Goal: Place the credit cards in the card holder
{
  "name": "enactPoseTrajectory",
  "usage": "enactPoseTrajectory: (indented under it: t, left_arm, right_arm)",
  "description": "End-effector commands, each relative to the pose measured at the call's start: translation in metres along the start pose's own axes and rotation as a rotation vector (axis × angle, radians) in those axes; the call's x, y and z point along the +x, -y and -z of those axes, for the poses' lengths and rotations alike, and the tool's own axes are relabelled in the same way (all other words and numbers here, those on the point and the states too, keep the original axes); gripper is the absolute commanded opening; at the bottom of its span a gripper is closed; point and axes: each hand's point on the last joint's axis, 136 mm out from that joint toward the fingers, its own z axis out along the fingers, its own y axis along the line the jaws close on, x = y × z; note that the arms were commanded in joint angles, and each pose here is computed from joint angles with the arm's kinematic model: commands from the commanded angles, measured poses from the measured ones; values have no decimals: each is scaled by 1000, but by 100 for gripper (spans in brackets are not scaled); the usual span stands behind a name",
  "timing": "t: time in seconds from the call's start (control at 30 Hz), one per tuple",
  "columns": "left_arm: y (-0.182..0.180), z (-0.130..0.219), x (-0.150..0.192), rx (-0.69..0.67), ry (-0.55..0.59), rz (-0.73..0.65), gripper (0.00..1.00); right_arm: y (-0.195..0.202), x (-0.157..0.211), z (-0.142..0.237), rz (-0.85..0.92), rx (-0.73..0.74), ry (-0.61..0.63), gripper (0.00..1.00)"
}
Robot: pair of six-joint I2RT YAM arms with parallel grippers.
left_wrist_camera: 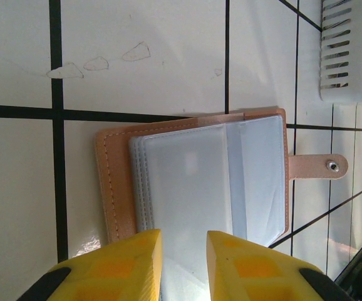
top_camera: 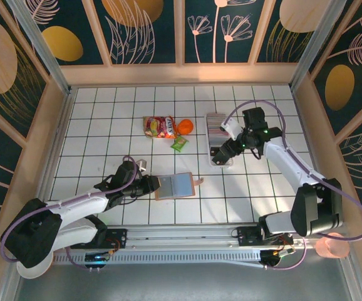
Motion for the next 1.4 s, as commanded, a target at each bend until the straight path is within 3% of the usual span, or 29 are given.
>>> enactPoseTrajectory:
  t: [0.0, 0.13, 0.47, 0.87, 1.37]
  left_arm:
    - [5, 2, 3, 27, -8, -28, 24]
    - [4, 4, 5, 28, -8, -33, 24]
    - [3, 6, 6, 30, -2, -36, 24]
    - [3, 5, 6, 29, -6, -35, 24]
    - [2, 4, 7, 24, -11, -30, 23]
  right_arm:
    - [-3, 11, -8, -108, -106, -60, 58]
    - [-8, 13, -20, -157, -203, -88, 60]
    - [20, 31, -31, -221, -129, -164, 62]
    - [9, 45, -49, -236, -198, -226, 61]
    - [-9, 32, -40, -216, -260, -171, 51]
